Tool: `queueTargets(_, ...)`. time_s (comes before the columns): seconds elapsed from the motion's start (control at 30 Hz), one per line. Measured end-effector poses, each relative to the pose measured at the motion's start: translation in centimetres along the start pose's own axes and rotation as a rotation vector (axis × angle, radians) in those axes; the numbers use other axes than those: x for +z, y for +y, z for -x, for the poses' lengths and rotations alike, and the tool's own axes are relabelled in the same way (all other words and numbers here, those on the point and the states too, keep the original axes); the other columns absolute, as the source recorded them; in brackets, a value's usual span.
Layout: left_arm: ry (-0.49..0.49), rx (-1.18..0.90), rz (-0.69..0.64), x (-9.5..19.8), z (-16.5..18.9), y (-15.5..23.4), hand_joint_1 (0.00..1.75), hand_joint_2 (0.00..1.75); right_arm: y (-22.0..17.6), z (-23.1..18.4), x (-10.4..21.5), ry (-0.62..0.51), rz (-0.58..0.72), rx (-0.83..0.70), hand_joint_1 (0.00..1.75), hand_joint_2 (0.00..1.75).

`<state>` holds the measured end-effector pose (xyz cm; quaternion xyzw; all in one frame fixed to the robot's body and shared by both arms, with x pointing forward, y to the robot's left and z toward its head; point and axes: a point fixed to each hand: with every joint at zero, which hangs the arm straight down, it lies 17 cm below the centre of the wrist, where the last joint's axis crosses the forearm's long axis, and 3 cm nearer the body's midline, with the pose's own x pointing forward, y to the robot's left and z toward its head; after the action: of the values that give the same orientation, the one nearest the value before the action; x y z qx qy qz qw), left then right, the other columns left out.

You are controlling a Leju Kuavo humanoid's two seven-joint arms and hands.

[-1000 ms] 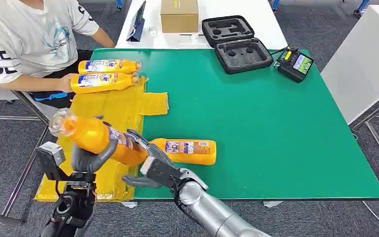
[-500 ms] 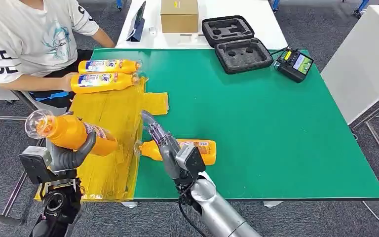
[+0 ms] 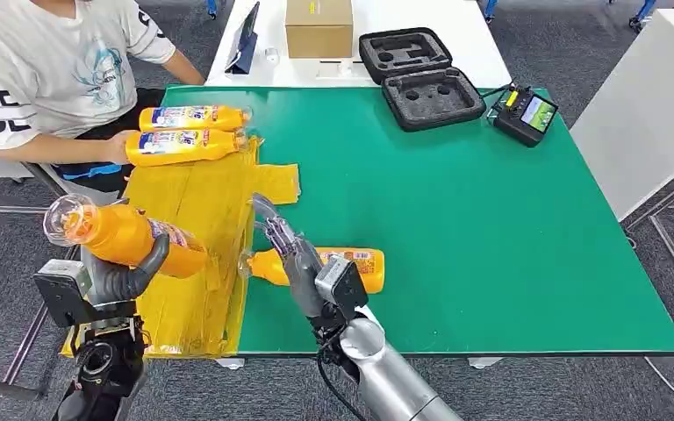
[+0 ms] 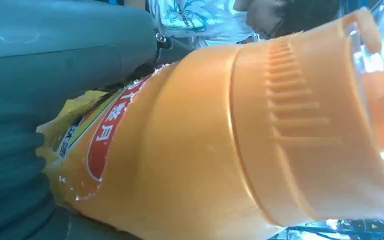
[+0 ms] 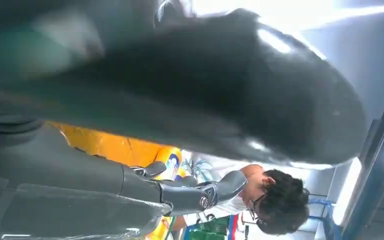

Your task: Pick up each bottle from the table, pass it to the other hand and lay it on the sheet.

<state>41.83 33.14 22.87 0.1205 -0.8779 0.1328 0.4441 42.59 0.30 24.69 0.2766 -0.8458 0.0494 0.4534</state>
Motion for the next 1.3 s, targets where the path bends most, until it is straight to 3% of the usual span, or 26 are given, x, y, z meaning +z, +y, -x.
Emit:
queueTargets(0.03, -0.026, -0.048, -0.004, 0.0, -0.3, 0.1, 1.75, 1.75, -0.4, -0.1, 0.0, -0.002, 0.017, 0.002, 0.0, 0.0)
queueTargets(0.07, -0.073, -0.14, 0.008, 0.0, -0.9, 0.0, 1.75, 1.75, -1.0, -0.2, 0.0, -0.008, 0.05, 0.014, 0.0, 1.75)
queueTargets(0.17, -0.2, -0.432, 0.044, -0.1, -2.0, 0.0, 1.75, 1.75, -3.2, -1.6, -0.5, -0.05, 0.162, 0.14, 0.0, 1.75)
queueTargets(0.3, -0.295, -0.879, 0.244, -0.3, 0.6, -2.7, 1.75, 1.75, -4.5, -2.6, -0.6, -0.094, 0.211, 0.385, 0.0, 1.75)
queueTargets(0.43, -0.252, -1.172, 0.416, -0.5, 5.7, -4.0, 1.75, 1.75, -3.2, -2.7, -0.6, -0.123, 0.146, 0.56, 0.0, 1.75)
queueTargets(0.53, -0.139, -1.368, 0.674, 0.0, 12.4, -5.4, 1.75, 1.75, -1.8, -2.4, -0.5, -0.133, 0.081, 0.646, 0.0, 1.75)
queueTargets(0.73, -0.087, -1.466, 0.781, -1.0, 16.3, -5.4, 1.75, 1.75, -1.1, -2.0, -0.2, -0.121, 0.056, 0.651, 0.0, 1.75)
queueTargets(1.07, 0.006, -1.492, 0.885, -0.5, 18.9, -4.8, 1.75, 1.75, -0.5, -1.6, 0.1, -0.115, 0.026, 0.658, 0.0, 1.75)
queueTargets(1.3, 0.076, -1.52, 0.889, -0.8, 19.9, -3.6, 1.75, 1.75, 0.1, -1.1, 0.0, -0.092, 0.002, 0.671, 0.0, 1.75)
